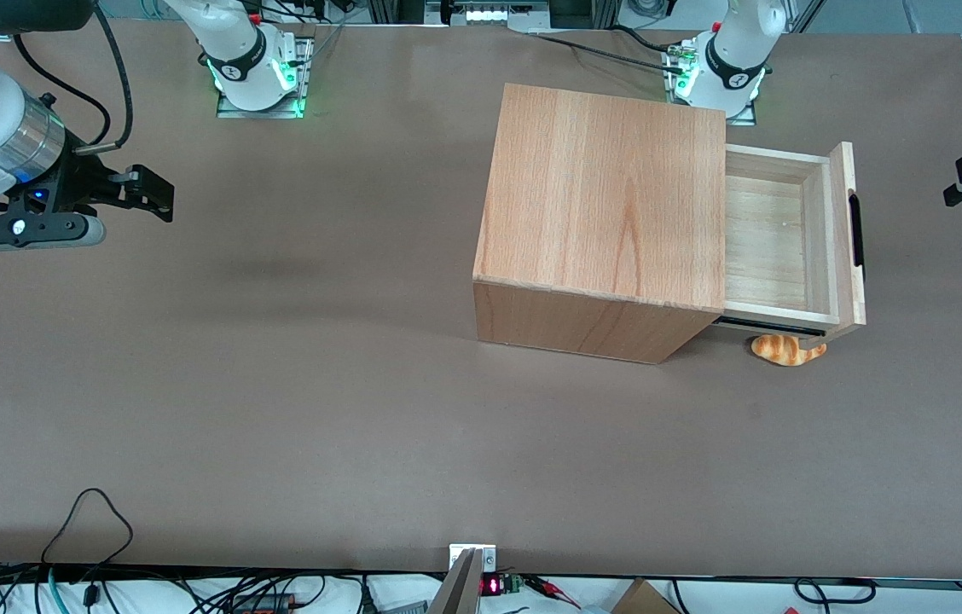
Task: Open top drawer with left arm
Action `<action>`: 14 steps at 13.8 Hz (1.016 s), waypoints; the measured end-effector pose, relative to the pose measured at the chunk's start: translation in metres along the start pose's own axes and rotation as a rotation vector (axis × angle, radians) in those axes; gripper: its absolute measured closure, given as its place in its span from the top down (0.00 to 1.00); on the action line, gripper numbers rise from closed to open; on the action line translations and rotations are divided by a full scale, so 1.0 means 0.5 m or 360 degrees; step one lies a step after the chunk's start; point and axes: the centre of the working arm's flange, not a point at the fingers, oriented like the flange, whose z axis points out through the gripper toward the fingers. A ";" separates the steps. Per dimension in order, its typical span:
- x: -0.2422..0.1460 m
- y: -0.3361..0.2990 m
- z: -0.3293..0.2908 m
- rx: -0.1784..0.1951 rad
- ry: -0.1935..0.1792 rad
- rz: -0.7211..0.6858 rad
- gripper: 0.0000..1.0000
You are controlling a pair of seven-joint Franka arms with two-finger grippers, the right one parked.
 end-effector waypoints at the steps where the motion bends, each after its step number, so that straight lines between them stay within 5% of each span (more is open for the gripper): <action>1: 0.001 0.008 -0.008 0.0003 0.0010 -0.0007 1.00; 14: 0.035 0.048 0.003 0.0007 0.0002 0.0026 1.00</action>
